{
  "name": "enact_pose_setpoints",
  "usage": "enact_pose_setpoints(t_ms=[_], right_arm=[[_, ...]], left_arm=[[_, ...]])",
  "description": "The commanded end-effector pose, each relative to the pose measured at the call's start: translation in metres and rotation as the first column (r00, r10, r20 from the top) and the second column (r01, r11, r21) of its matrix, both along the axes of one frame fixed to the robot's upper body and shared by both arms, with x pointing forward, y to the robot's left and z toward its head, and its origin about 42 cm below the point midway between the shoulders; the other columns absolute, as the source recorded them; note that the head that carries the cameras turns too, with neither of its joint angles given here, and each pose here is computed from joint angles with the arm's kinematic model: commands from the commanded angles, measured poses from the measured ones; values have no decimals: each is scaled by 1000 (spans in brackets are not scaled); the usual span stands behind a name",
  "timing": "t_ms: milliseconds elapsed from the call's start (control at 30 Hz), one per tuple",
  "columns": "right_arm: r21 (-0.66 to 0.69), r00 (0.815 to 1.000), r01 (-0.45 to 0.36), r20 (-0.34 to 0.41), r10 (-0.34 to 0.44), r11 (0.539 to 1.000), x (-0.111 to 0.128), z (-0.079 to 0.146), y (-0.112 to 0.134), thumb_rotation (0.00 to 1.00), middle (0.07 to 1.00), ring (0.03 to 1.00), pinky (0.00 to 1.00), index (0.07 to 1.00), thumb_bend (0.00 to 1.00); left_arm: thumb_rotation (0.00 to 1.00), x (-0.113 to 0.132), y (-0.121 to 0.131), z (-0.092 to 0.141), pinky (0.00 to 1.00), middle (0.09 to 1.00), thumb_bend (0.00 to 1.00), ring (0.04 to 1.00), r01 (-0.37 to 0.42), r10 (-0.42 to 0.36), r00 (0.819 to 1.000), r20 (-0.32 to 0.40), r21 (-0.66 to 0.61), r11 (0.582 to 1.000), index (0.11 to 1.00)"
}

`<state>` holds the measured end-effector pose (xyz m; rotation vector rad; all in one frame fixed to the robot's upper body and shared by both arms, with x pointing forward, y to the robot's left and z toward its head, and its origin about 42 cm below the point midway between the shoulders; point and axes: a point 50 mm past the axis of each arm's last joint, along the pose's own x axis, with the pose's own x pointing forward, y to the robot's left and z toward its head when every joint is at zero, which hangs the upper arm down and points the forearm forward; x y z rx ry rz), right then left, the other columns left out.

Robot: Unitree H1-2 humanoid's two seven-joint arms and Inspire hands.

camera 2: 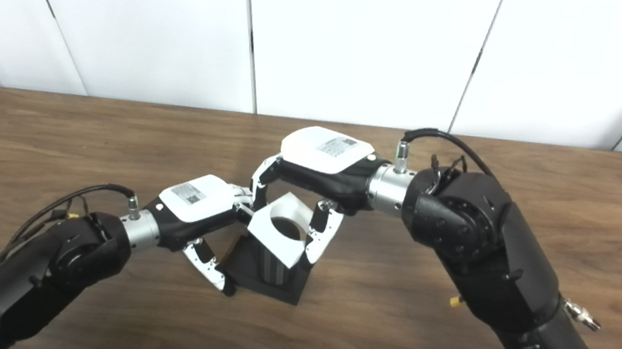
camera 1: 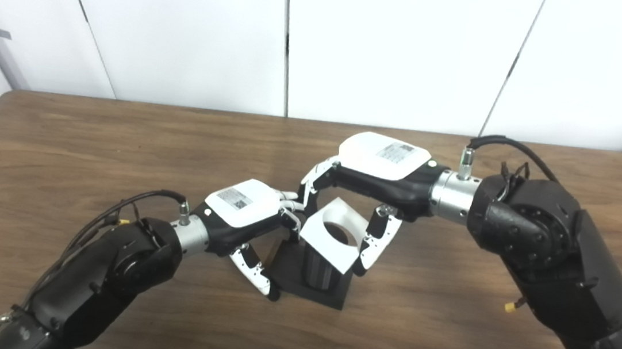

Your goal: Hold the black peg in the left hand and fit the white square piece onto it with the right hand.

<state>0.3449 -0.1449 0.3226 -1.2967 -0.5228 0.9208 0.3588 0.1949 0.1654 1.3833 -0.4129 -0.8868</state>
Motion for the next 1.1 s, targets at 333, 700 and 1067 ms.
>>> enact_pose_setpoints(t_ms=[333, 700, 1067], right_arm=[[6, 998, 11, 64, -11, 1000, 8, 1, 5, 133, 774, 784, 696, 479, 524], [-4, 999, 14, 52, -13, 1000, 11, -10, 8, 132, 774, 787, 707, 479, 524], [-5, 1000, -1, 18, 1, 1000, 10, -23, 16, 132, 770, 779, 691, 479, 524]], left_arm=[[81, -12, -5, -22, 893, 894, 521, 944, 21, -14, 998, -69, 98, 995, 493], [83, -14, -7, -19, 899, 897, 520, 943, 22, -15, 997, -70, 99, 995, 493], [83, -14, -11, -19, 905, 897, 520, 944, 21, -14, 997, -76, 95, 995, 493]])
